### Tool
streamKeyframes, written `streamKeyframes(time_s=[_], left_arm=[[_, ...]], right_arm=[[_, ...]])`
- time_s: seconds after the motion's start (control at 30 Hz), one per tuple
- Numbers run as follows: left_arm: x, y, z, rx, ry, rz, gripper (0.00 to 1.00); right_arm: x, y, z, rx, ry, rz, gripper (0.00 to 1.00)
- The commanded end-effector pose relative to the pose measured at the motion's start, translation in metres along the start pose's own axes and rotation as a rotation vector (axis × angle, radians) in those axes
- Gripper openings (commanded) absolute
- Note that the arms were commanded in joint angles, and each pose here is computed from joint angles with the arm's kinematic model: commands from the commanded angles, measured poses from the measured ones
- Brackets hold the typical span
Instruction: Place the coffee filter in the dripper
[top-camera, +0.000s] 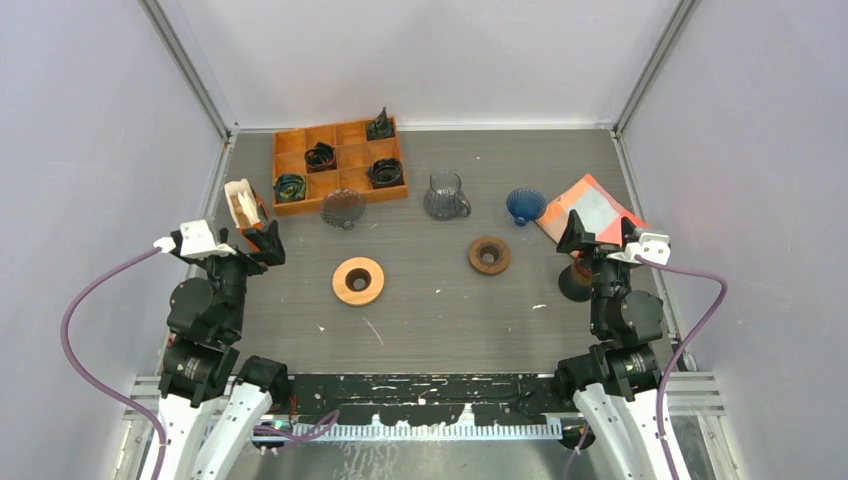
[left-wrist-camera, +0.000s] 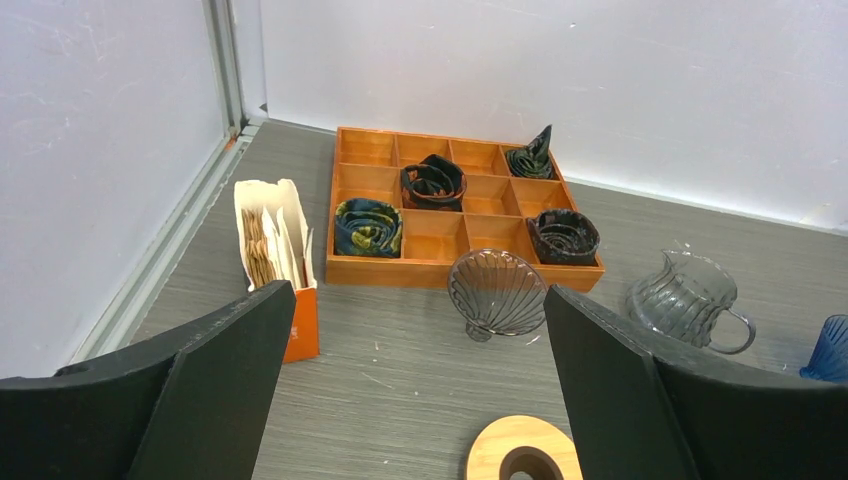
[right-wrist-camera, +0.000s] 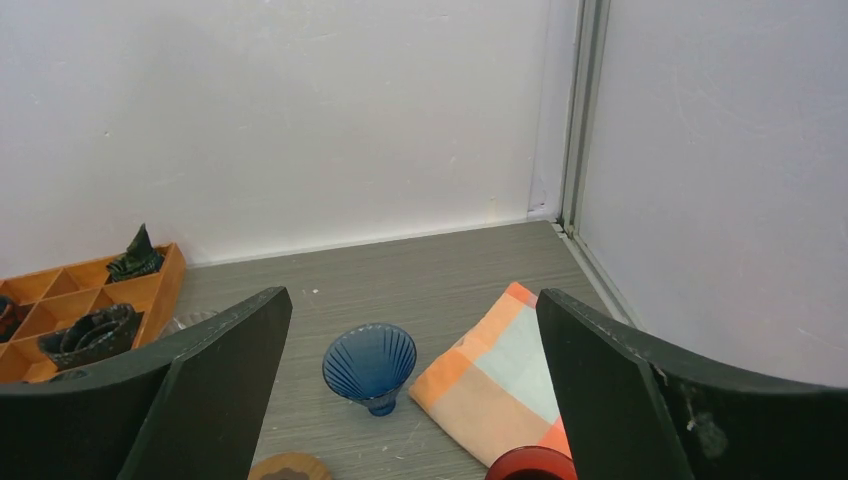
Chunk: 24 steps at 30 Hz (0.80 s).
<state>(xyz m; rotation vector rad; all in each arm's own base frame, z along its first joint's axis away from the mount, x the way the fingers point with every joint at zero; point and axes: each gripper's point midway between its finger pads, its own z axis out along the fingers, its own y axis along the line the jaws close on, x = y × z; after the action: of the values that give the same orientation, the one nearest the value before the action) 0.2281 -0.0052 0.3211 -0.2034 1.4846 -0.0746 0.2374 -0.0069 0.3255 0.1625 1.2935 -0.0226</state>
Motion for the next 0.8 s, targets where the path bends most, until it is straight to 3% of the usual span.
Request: streamKeyframes(time_s=[0.0, 0.3, 0.77], left_arm=[[-0.018, -0.005, 0.002, 0.023, -0.066, -0.018, 0.99], [-0.027, -0.007, -0.009, 0.049, -0.091, -0.047, 0.99], [-0.033, -0.008, -0.021, 0.073, -0.115, -0.077, 0.99]], right_arm=[[-0.033, 0.006, 0.003, -0.023, -0.081, 0.029, 1.00], [-0.022, 0.017, 0.014, -0.043, 0.003, 0.077, 1.00], [0.023, 0.077, 0.057, -0.220, 0.341, 0.117, 1.00]])
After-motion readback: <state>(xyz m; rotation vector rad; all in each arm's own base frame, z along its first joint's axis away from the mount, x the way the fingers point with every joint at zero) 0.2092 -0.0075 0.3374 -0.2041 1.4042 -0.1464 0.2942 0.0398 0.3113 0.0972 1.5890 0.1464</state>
